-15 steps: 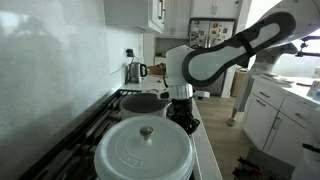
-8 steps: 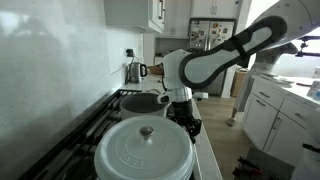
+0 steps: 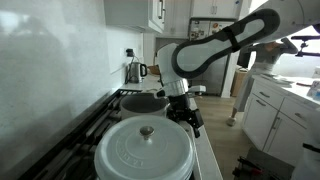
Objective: Turn on the first knob on the left side of the stove
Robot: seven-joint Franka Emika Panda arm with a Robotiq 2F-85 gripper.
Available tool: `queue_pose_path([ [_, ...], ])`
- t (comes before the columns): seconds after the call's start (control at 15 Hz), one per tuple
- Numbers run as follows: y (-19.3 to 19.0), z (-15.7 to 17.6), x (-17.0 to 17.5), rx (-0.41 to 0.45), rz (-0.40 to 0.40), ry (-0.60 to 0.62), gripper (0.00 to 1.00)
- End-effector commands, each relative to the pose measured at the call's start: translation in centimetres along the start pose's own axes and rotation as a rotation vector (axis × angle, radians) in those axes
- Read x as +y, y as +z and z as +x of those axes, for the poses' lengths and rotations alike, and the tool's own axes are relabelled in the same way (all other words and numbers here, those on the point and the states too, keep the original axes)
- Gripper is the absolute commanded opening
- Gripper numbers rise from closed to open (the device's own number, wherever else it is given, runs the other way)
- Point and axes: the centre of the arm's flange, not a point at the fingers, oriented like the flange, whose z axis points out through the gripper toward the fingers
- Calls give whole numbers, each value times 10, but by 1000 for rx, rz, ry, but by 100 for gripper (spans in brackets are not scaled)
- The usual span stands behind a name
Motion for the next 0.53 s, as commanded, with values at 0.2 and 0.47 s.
queue_pose_path([
  [0.2, -39, 16, -16, 82, 41, 62, 100],
  [0.47, -55, 17, -32, 117, 30, 120, 100],
])
